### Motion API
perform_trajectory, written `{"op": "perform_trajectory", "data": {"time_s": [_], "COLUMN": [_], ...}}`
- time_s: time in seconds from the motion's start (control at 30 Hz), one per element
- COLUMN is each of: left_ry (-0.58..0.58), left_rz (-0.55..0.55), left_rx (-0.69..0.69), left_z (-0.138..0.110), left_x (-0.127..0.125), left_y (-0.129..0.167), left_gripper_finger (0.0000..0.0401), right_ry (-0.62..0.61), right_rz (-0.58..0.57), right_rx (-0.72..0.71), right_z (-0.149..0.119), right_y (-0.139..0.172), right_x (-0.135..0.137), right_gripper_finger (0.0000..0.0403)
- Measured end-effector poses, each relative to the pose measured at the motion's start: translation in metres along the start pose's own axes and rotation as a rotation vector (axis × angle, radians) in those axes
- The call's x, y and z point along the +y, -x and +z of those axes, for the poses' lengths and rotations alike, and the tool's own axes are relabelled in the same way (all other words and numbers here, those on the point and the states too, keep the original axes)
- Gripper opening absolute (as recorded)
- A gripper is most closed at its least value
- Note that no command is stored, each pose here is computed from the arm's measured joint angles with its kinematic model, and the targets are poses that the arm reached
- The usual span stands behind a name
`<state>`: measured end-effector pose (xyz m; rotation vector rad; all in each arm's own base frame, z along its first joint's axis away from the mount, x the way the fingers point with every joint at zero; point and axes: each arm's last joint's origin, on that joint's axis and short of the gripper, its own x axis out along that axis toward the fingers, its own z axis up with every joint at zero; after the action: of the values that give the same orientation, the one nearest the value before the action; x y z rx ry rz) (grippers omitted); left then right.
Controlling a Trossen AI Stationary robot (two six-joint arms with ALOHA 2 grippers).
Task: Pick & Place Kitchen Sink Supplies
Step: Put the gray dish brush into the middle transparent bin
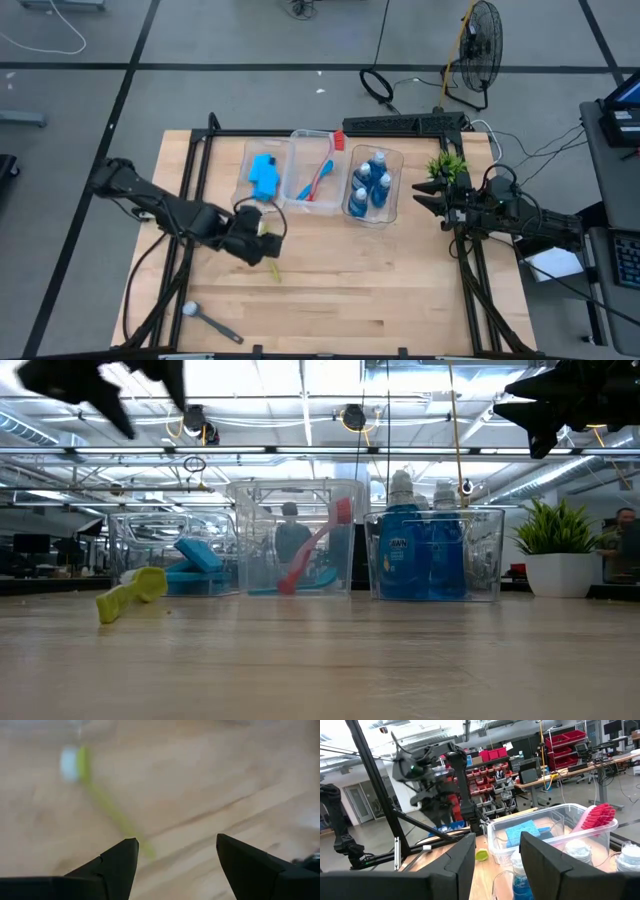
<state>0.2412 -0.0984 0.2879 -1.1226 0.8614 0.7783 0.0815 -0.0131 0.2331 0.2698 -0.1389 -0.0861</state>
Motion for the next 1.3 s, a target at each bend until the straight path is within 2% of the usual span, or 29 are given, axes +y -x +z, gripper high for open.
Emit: {"op": "perform_trajectory", "data": {"time_s": [0.23,0.5,0.7,0.8,0.93,1.3], "left_ry": [0.127,0.258,0.452,0.461,0.439,0.323], "left_rz": [0.215,0.324,0.434,0.497,0.506,0.642], "left_rx": [0.162,0.229,0.255,0.321,0.311,0.394], "left_z": [-0.034,-0.074,-0.104,-0.113,-0.121,-0.155], "left_x": [0.012,0.022,0.032,0.035,0.036,0.05], "left_y": [-0.012,-0.012,-0.008,-0.008,-0.014,-0.022], "left_gripper_finger": [0.0271,0.0271,0.0271,0.0271,0.0271,0.0271], "right_ry": [0.0,0.0,0.0,0.0,0.0,0.0], "right_rz": [-0.001,0.0,-0.001,0.0,0.0,-0.001], "right_rx": [-0.001,0.0,0.0,0.0,0.0,0.0], "right_z": [0.0,0.0,0.0,0.0,0.0,0.0], "right_y": [0.0,0.0,0.0,0.0,0.0,0.0], "right_x": [0.0,0.0,0.0,0.0,0.0,0.0], "right_gripper_finger": [0.0141,0.0141,0.0141,0.0141,0.0141,0.0141]}}
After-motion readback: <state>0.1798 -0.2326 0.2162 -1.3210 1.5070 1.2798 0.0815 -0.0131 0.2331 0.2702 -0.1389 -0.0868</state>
